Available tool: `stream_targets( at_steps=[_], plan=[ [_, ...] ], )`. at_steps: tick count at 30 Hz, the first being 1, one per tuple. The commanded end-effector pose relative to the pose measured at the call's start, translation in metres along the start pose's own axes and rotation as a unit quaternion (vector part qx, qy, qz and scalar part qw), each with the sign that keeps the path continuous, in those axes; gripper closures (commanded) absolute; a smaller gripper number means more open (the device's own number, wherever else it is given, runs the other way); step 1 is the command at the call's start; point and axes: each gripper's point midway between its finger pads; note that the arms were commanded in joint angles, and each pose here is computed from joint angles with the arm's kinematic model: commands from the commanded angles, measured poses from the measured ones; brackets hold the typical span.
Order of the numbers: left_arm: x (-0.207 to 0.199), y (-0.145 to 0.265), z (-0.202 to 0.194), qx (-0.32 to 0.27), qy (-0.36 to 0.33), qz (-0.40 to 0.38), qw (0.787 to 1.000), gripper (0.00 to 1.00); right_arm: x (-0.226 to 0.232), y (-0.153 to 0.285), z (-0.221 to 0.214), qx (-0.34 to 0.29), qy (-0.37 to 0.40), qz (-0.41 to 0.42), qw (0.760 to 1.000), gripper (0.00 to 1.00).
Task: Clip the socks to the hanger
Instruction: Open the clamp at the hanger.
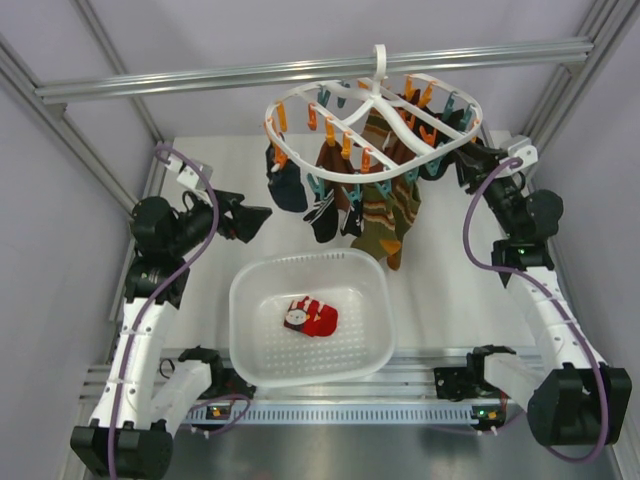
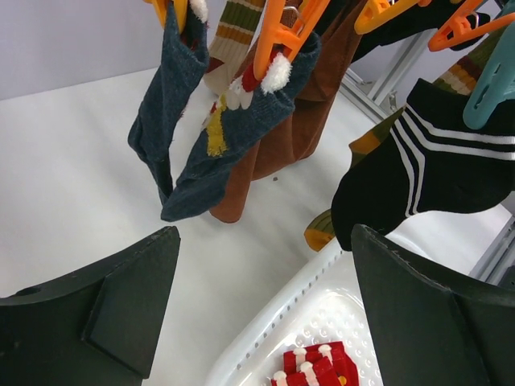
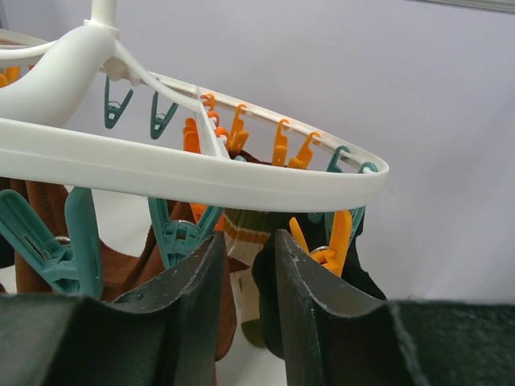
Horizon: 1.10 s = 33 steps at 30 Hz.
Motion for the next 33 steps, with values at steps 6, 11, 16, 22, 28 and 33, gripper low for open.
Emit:
stream_targets(
  at_steps=[6,11,16,22,28,33],
  plan=[
    [-0.013,0.005,0.025,-0.039,-0.043,-0.021,0.998,0.08,0.013,0.0,0.041,-0.051,0.011,0.026,0.998,0.7],
    [-0.014,0.005,0.024,-0.037,-0.044,-0.025,0.998,0.08,0.019,-0.001,0.04,-0.05,-0.014,0.039,0.998,0.71],
    [-0.013,0.005,0.023,-0.037,-0.047,-0.023,0.998,0.08,0.019,-0.001,0.036,-0.043,-0.015,0.039,0.998,0.74],
    [-0.013,0.004,0.023,-0.037,-0.046,-0.023,0.998,0.08,0.013,-0.004,0.037,-0.052,-0.019,0.027,0.998,0.79],
    [-0.015,0.004,0.022,-0.038,-0.045,-0.029,0.998,0.09,0.005,-0.01,0.037,-0.052,-0.033,0.009,0.998,0.79],
    [-0.024,0.009,0.021,-0.042,-0.055,-0.051,0.996,0.08,0.005,-0.013,0.038,-0.05,-0.053,0.008,0.997,0.91]
  ],
)
Point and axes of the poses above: each gripper's point midway between its finger pads, its own y axis back along the fingers, its own x axis along the line the jaws close on, z = x × y, and after that the axes turned 4 degrees about -y, right-handed
